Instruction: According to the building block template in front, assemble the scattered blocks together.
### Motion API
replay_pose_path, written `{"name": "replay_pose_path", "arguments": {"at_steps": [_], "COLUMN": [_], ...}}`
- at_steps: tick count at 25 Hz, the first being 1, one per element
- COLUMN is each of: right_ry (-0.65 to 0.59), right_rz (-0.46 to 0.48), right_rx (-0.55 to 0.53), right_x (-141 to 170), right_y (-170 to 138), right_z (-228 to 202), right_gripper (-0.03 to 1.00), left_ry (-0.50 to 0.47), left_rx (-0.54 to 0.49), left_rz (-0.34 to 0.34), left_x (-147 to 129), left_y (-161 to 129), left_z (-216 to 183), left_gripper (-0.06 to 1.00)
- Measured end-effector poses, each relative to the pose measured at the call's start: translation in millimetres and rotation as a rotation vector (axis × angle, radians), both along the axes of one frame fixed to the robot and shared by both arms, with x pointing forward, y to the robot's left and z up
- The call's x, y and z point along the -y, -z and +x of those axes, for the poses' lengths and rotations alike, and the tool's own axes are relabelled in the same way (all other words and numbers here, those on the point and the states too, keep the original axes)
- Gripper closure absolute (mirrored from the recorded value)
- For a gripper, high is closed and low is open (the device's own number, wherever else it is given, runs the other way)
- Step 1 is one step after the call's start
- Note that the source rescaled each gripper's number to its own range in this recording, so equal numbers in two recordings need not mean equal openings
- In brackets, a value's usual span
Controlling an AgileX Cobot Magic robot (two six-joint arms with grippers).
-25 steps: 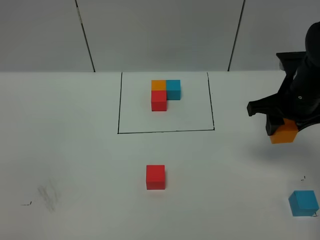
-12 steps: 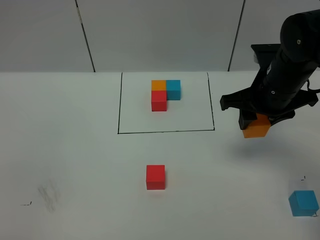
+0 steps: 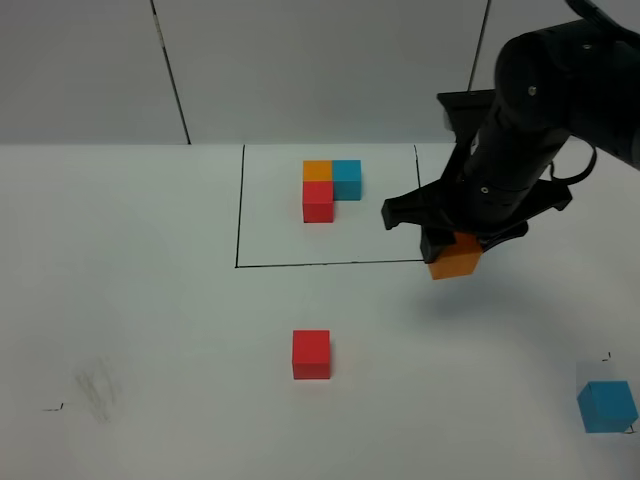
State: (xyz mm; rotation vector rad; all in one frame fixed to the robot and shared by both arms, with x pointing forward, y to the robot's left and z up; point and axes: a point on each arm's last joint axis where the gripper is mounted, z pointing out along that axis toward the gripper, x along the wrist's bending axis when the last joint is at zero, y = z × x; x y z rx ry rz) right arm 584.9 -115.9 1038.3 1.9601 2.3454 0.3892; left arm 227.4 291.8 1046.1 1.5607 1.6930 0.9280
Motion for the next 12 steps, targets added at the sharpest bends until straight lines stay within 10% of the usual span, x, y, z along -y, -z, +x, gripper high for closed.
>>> {"name": "replay_pose_path", "arguments": {"at_steps": [12], "right_ry": [-0.021], "right_rz": [0.016], "right_rx": [-0.002], "right_x": [-30.4], "right_y": [2.3], "right_z": [-1.8], "right_gripper": [0.96], "left_ry": [0.001], "left_rx": [0.0], "left_rz": [0.001], "left_x": [0.0], "left_y": [0.0], "left_z": [0.0], "left_gripper": [0.34]}}
